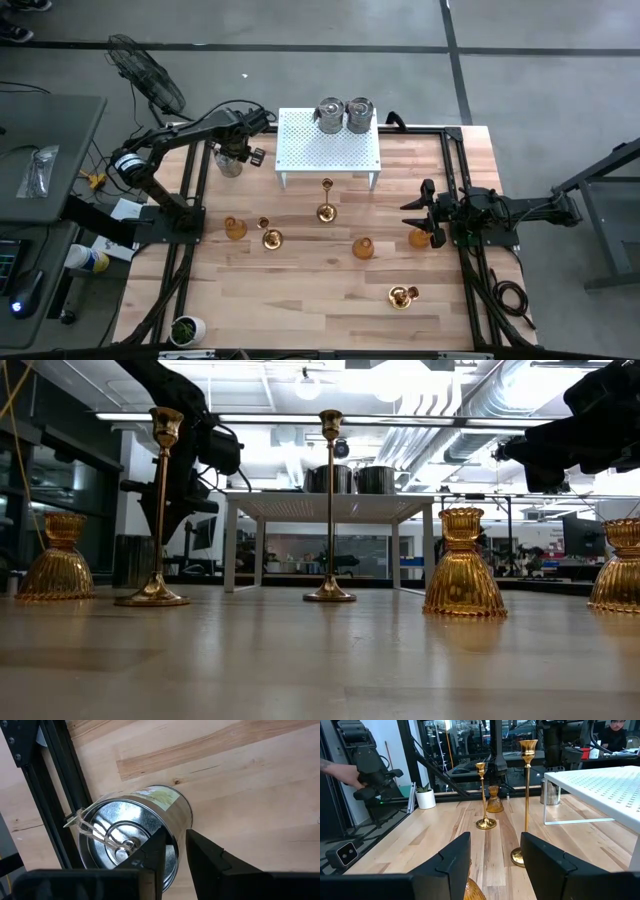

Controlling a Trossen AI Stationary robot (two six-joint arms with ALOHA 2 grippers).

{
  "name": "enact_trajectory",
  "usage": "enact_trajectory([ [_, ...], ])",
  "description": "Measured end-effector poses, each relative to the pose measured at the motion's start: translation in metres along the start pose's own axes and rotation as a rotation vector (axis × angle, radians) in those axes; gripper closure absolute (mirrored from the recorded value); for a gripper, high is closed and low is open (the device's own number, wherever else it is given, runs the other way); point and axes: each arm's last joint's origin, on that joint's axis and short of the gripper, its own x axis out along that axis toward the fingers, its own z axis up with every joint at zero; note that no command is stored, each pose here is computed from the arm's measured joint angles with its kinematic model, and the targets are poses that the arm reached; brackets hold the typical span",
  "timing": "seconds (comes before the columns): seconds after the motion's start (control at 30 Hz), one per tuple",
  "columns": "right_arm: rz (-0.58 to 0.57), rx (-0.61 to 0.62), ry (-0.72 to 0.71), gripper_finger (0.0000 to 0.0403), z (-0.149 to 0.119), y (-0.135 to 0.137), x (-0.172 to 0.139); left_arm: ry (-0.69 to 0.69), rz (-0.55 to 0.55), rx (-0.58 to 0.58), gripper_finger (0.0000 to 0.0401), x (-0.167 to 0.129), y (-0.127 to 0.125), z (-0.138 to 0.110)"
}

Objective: Pick & Place candle stick holders
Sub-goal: Put the silver scented candle aligned with the other silver scented candles on the shelf

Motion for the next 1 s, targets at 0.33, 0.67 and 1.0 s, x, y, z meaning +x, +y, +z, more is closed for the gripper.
enact_trajectory([
  [0.33, 0.0, 0.0, 0.0, 0.0238, 0.0, 0.0, 0.0, 0.006, 0.004, -0.01, 0.034, 0.0, 0.0004, -0.0006],
  [0.67, 0.0, 0.0, 0.0, 0.0238, 0.0, 0.0, 0.0, 0.034, -0.007, -0.008, 0.0396, -0.0005, 0.0005, -0.0026],
  [1.0, 0.0, 0.0, 0.0, 0.0238, 0.0, 0.0, 0.0, 0.038, -0.033, 0.1, 0.04, -0.0007, -0.0002, -0.0023],
])
